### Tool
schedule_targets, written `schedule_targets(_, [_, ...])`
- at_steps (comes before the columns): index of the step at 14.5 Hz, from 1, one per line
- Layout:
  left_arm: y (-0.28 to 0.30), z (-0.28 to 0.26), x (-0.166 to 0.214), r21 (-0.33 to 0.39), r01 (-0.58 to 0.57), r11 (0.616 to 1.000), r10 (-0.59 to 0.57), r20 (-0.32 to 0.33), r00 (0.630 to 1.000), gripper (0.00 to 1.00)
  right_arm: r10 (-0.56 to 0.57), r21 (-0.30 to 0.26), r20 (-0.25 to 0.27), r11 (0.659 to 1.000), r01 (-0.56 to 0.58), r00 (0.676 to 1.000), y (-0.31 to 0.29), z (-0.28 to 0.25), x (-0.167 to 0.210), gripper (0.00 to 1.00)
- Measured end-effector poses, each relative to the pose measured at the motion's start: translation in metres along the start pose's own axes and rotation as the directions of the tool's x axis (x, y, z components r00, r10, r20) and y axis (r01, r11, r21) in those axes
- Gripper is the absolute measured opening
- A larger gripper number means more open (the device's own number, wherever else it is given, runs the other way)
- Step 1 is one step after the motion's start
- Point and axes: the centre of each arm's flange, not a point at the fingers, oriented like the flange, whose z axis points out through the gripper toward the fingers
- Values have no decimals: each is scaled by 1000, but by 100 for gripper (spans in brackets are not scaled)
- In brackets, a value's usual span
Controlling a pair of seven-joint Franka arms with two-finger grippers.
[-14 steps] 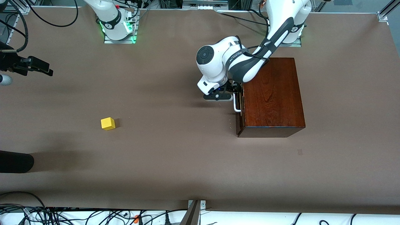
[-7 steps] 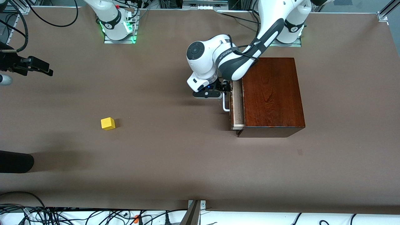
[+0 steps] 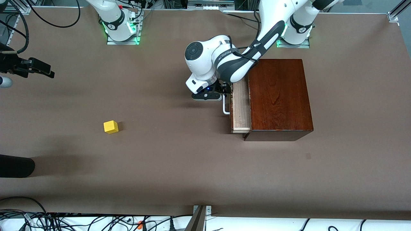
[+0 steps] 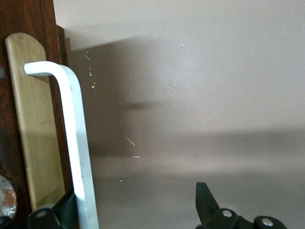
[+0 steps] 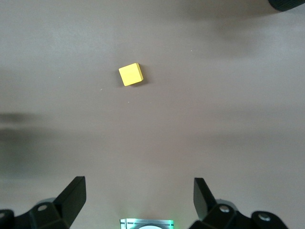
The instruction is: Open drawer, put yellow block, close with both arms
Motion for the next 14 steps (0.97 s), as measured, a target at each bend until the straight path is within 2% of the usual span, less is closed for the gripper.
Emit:
schedule_targets(5, [25,-7,2,-35,9,999,-9,-10,1000,100,0,0,0,1000,0,1000,0,0,0,100])
schedule_targets(7, [42,-17,1,-91,10,996,-12,-25,1000,100,0,0,0,1000,0,1000,0,0,0,100])
schedule_targets(14, [68,-23,5,-149,29,988,-34,-31,999,100,0,0,0,1000,0,1000,0,0,0,100])
